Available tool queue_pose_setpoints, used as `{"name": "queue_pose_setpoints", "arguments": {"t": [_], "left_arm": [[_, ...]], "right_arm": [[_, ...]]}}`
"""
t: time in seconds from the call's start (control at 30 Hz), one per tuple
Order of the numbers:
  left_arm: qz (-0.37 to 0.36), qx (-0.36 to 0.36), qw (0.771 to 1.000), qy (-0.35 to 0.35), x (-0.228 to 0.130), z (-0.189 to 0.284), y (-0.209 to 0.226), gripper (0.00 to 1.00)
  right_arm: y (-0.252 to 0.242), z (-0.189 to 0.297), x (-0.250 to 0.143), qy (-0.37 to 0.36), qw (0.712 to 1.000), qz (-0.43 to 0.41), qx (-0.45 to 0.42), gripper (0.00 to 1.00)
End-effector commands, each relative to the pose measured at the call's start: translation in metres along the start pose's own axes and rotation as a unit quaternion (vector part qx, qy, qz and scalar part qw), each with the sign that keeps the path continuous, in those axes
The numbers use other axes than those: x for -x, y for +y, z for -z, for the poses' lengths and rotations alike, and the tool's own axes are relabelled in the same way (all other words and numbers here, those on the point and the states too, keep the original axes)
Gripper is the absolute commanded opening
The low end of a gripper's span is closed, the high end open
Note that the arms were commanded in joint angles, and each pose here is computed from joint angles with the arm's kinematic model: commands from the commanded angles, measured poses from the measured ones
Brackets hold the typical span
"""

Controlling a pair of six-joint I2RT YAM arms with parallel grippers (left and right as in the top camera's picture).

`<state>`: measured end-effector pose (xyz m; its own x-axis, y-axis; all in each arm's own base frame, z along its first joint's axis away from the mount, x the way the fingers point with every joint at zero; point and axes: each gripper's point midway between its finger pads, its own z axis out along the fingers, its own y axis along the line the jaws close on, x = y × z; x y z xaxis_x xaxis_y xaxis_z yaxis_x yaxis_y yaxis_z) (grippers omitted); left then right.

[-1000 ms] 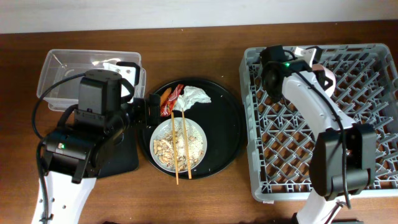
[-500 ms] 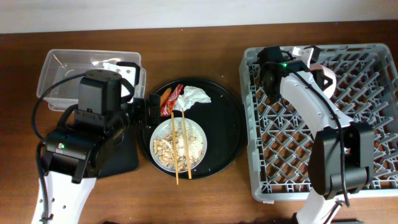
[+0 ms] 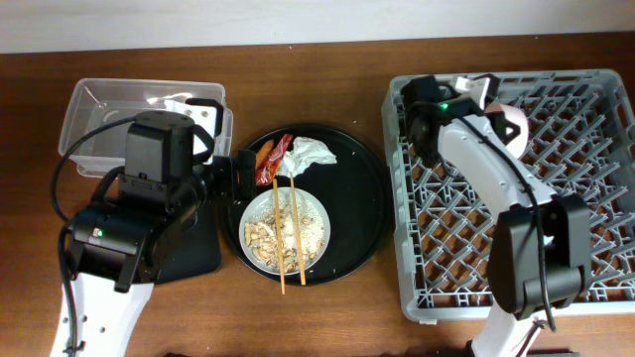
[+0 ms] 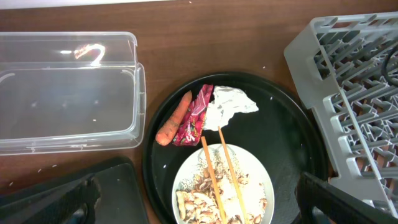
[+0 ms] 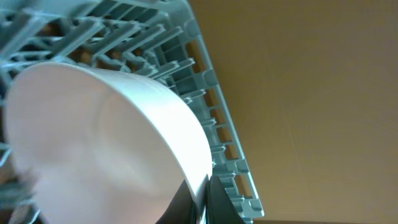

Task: Sort waste into correct bins and load items into the dishwasher rack
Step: 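Place the pink bowl upside down in the rack's far corner, then grasp a wooden chopstick from the plate with the right gripper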

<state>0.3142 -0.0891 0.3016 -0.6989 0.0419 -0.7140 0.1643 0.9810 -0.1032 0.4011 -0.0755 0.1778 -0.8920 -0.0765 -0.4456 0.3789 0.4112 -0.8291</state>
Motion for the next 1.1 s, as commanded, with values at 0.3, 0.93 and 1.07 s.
{"name": "queue_pose_setpoints", "arguments": {"t": [0.3, 0.93, 1.07], "left_arm": [[0.006, 0.006, 1.000, -0.004, 0.003, 0.002, 0.003, 0.99], [0.006, 0.006, 1.000, -0.004, 0.003, 0.002, 0.003, 0.99], [0.006, 0.006, 1.000, -0.004, 0.003, 0.002, 0.003, 0.99]], "right_arm": [[0.025, 0.074, -0.007, 0.000, 0.986, 0.051, 0.156, 1.00], [0.138, 0.316, -0.095, 0.090, 0.668, 0.172, 0.718, 0.44], [0.167, 0.330, -0.113, 0.070, 0.662, 0.171, 0.727, 0.39]]}}
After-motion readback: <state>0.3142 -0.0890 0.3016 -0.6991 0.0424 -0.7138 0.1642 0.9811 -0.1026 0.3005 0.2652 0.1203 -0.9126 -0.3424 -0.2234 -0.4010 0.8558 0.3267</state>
